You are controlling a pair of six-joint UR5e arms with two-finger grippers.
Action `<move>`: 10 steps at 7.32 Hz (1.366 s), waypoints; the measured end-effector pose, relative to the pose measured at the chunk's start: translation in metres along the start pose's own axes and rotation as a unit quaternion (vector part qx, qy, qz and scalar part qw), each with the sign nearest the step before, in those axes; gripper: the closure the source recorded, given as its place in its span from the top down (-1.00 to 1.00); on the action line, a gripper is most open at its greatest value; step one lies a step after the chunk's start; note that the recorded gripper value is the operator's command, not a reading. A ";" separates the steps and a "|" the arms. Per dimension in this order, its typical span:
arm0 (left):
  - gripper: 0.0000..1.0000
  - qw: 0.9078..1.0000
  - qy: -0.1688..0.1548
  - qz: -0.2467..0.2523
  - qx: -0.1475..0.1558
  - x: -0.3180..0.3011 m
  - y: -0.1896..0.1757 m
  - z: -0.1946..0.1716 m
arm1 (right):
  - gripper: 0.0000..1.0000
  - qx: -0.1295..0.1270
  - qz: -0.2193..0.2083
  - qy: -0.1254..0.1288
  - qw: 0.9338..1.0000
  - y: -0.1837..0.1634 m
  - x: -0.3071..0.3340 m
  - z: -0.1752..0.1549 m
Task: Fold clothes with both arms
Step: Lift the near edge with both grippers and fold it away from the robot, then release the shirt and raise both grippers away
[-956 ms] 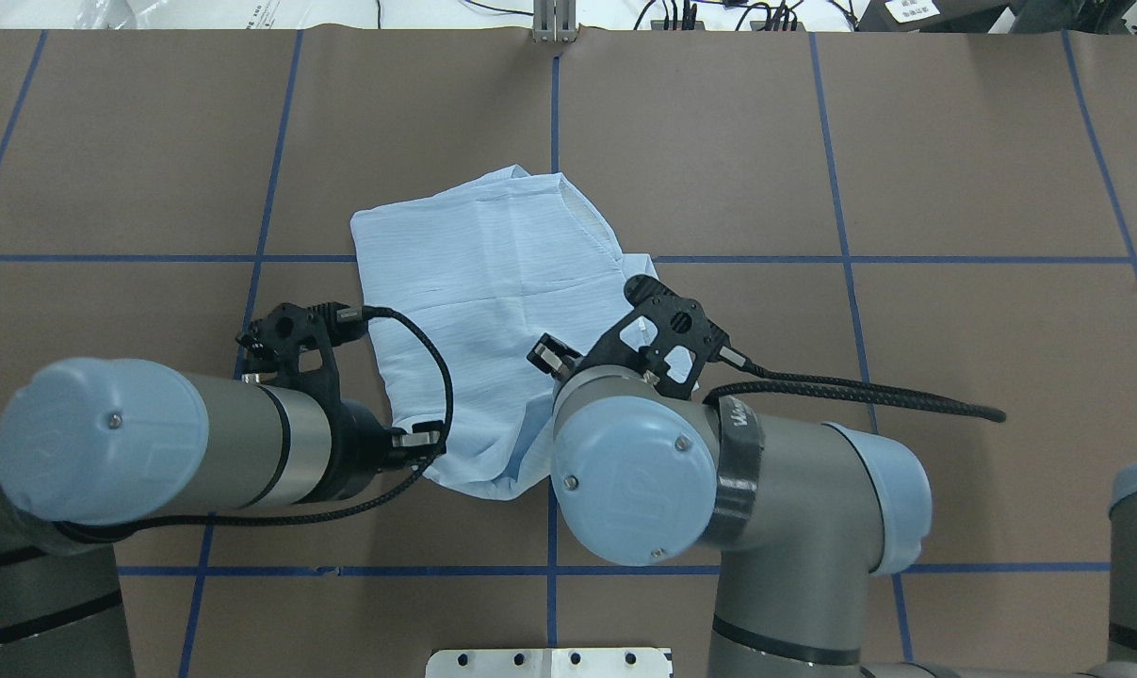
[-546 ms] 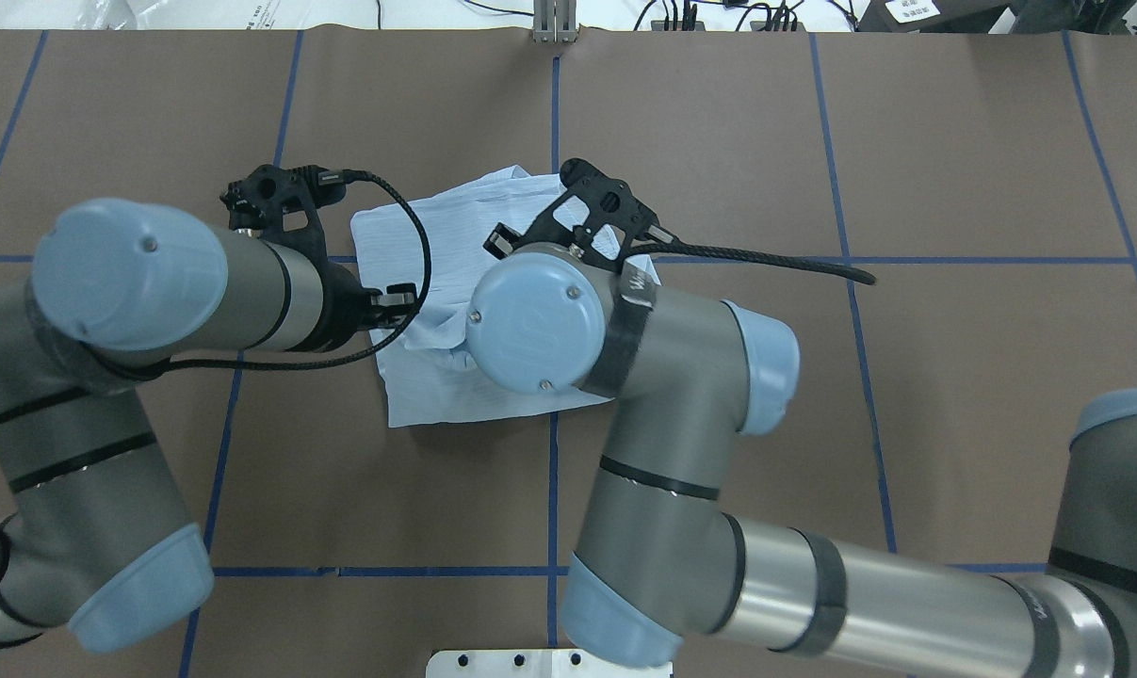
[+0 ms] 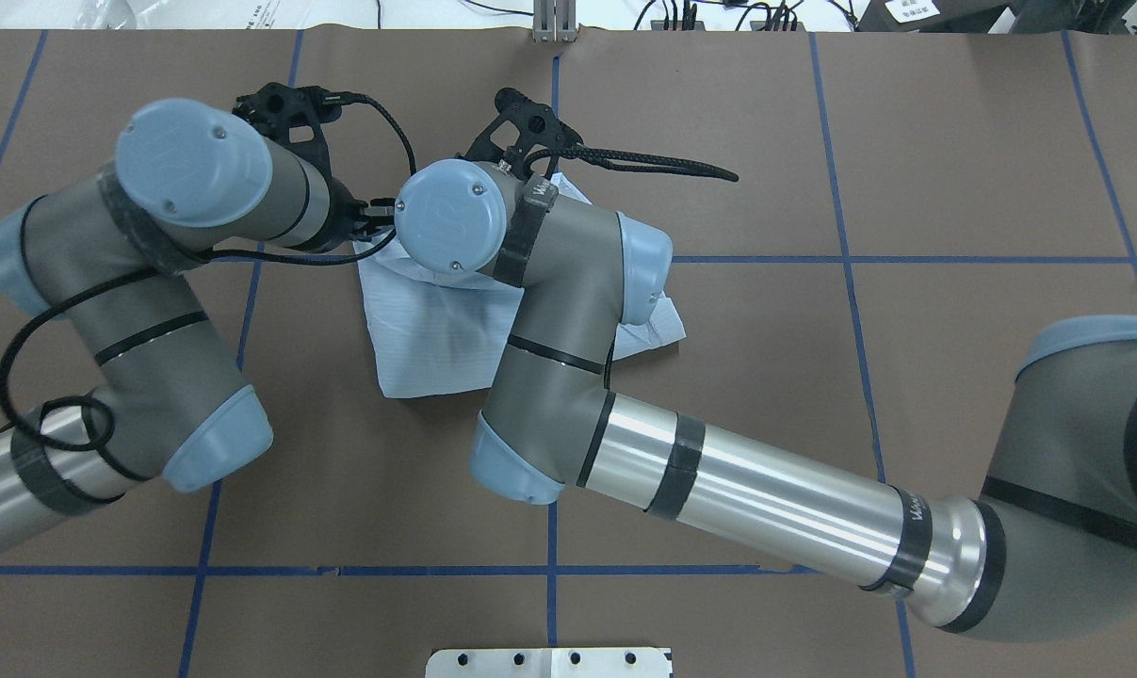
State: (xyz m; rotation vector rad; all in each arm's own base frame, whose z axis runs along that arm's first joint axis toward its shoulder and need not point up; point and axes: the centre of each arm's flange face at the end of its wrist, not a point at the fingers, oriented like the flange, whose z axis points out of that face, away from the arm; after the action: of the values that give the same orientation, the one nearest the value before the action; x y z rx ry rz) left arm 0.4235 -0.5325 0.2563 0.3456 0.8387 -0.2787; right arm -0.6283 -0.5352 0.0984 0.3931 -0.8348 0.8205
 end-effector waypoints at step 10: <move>1.00 0.994 0.006 0.109 0.026 -0.054 -0.045 0.094 | 1.00 -0.036 -0.053 0.005 0.998 -0.026 -0.017 0.058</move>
State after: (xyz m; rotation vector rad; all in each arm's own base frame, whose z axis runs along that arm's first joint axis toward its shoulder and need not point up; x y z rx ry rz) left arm 0.4353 -0.6057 0.3469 0.4847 0.7998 -0.0957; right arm -0.6436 -0.5949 0.1209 0.3663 -0.8244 0.6908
